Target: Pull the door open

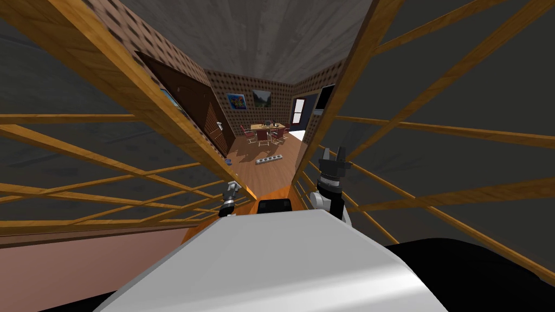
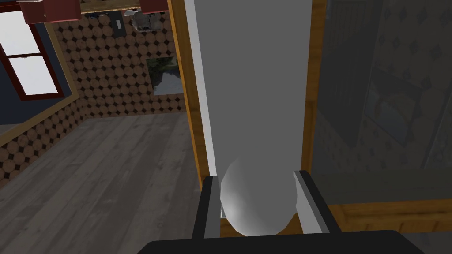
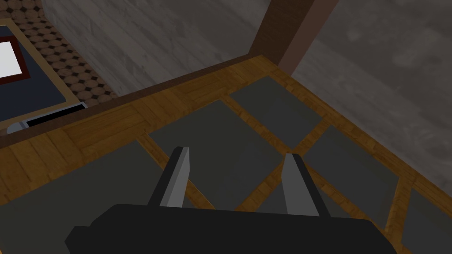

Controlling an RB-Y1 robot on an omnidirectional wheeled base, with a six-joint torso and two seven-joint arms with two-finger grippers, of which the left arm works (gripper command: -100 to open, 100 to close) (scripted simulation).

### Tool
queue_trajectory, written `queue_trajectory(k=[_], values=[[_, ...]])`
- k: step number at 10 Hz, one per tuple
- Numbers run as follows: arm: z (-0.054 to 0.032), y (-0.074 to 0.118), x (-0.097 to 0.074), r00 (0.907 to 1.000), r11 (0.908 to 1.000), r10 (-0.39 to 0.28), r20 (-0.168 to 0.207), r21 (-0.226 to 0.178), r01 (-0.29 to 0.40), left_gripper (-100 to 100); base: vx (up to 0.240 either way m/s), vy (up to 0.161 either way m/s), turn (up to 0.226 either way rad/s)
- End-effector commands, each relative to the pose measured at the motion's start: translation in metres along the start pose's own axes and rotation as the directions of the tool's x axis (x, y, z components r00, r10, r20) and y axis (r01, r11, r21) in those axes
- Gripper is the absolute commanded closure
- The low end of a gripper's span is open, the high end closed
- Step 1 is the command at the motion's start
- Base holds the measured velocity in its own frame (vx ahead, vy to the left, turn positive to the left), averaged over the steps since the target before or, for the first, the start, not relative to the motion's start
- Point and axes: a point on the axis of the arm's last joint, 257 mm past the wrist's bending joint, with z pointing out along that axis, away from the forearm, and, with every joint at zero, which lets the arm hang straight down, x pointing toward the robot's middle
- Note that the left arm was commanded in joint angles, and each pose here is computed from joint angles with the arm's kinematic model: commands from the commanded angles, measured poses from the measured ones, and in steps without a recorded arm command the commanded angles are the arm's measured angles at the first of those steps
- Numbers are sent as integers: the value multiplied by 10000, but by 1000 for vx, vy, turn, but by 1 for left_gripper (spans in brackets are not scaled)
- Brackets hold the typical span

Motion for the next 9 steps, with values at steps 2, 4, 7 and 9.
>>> queue_trajectory(k=[2, 4, 7, 9], values=[[9, 1, -12, 10000, 10000, 3, 32, 6, -3, 100, 0, 0, 0], [11, -11, -5, 9995, 9995, -330, 21, 12, 330, 100, -7, 0, -8], [30, -18, -13, 9951, 9952, -983, 54, 13, 983, 100, -27, 5, -23], [44, -23, -19, 9894, 9894, -1452, 77, 16, 1452, 100, -30, 6, -22]])
